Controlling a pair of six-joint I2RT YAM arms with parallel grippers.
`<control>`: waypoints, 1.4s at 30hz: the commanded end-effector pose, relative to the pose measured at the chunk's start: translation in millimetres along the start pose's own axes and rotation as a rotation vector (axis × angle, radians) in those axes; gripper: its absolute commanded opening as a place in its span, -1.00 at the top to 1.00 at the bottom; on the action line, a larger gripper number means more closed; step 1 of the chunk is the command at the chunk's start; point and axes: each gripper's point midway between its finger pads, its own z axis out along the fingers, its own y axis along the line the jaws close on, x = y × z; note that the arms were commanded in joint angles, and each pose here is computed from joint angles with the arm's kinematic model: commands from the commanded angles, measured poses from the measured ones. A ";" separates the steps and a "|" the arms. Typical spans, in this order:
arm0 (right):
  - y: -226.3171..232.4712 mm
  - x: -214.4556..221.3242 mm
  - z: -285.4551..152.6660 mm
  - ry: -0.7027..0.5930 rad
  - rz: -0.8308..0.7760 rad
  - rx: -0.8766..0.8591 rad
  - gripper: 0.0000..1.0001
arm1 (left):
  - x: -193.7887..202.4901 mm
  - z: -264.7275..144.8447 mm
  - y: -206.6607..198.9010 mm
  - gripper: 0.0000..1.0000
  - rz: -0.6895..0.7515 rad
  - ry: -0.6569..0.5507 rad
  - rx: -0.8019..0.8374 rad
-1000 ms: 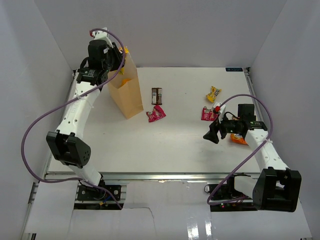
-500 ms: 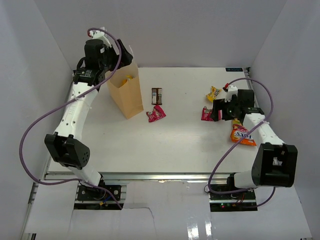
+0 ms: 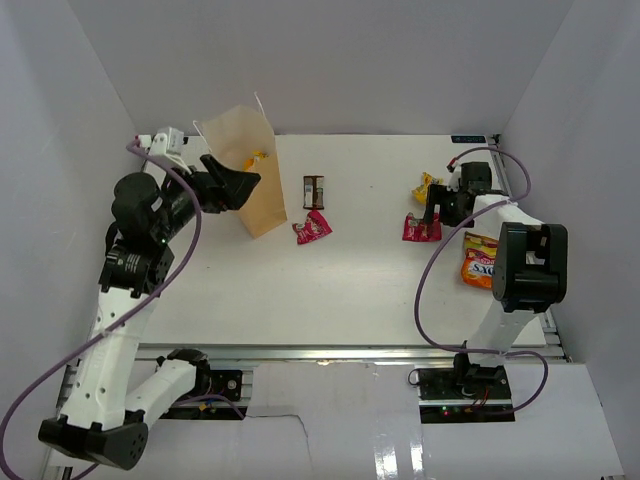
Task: Place the snacks into the paper bag
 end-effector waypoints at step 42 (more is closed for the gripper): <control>96.5 20.8 -122.3 -0.215 -0.062 -0.899 0.85 | 322.8 143.9 -84.6 -0.96 -0.274 0.754 0.374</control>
